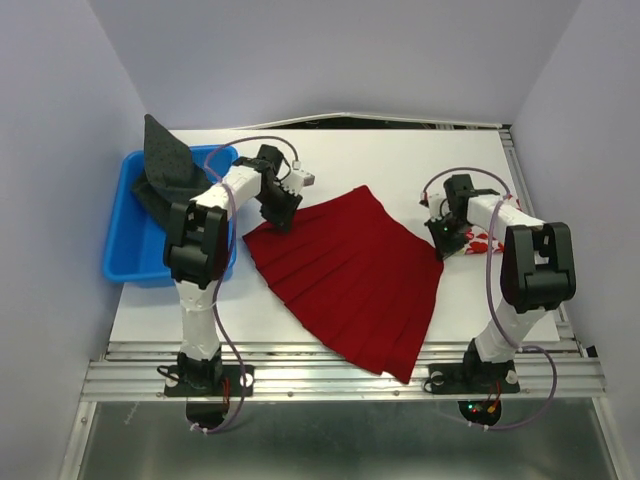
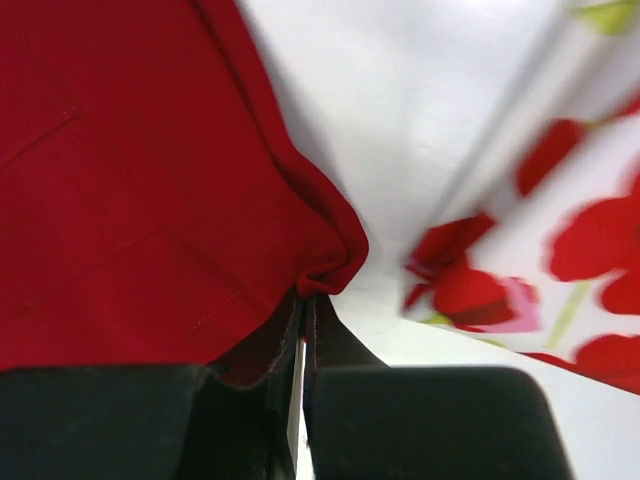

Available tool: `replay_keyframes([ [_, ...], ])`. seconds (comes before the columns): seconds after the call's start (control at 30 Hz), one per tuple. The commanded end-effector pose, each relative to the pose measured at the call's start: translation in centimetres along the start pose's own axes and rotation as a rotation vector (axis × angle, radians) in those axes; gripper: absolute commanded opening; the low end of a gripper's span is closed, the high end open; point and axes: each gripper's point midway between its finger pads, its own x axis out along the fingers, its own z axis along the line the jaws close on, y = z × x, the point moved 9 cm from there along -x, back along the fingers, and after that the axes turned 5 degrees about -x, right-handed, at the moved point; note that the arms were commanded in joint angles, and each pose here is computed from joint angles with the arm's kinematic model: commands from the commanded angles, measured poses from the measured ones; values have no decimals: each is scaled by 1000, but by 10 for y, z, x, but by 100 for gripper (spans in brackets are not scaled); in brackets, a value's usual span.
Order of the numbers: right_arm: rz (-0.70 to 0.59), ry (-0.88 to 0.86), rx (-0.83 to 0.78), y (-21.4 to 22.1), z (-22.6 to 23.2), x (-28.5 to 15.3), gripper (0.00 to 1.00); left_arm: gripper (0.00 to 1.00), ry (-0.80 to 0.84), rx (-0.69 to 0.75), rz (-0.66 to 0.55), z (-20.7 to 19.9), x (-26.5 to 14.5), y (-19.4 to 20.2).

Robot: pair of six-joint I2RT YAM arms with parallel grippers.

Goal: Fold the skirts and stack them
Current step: Flatten the skirt out

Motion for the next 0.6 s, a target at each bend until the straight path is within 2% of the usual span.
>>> replay_keyframes([
  [0.0, 107, -33, -159, 13, 33, 0, 1, 31, 20, -44, 82, 13, 37, -6],
  [0.17, 156, -94, -233, 11, 62, 8, 1, 29, -12, -75, 110, 35, 72, -37],
  [0.2, 164, -108, -230, 11, 63, 8, 1, 28, -30, -59, 60, 39, 68, -56],
  [0.27, 176, -161, -253, 6, 74, 8, 1, 27, -37, -68, 102, 47, 93, -56],
  [0.33, 184, -249, -310, 4, 89, 5, 6, 27, -63, -26, 54, 50, 101, -77],
  [0.37, 184, -291, -334, 6, 97, 3, 12, 28, -43, 5, 12, 48, 101, -88],
  [0.4, 180, -332, -356, 7, 105, 0, 12, 28, -44, 36, 2, 47, 101, -91],
  [0.5, 84, -457, -452, 10, 129, -20, 40, 35, -22, 176, -88, 30, 85, -104],
  [0.53, 67, -474, -455, 8, 131, -25, 42, 37, -9, 198, -85, 24, 79, -102],
  [0.57, 61, -487, -452, 7, 133, -29, 44, 38, -18, 232, -136, 21, 70, -108],
])
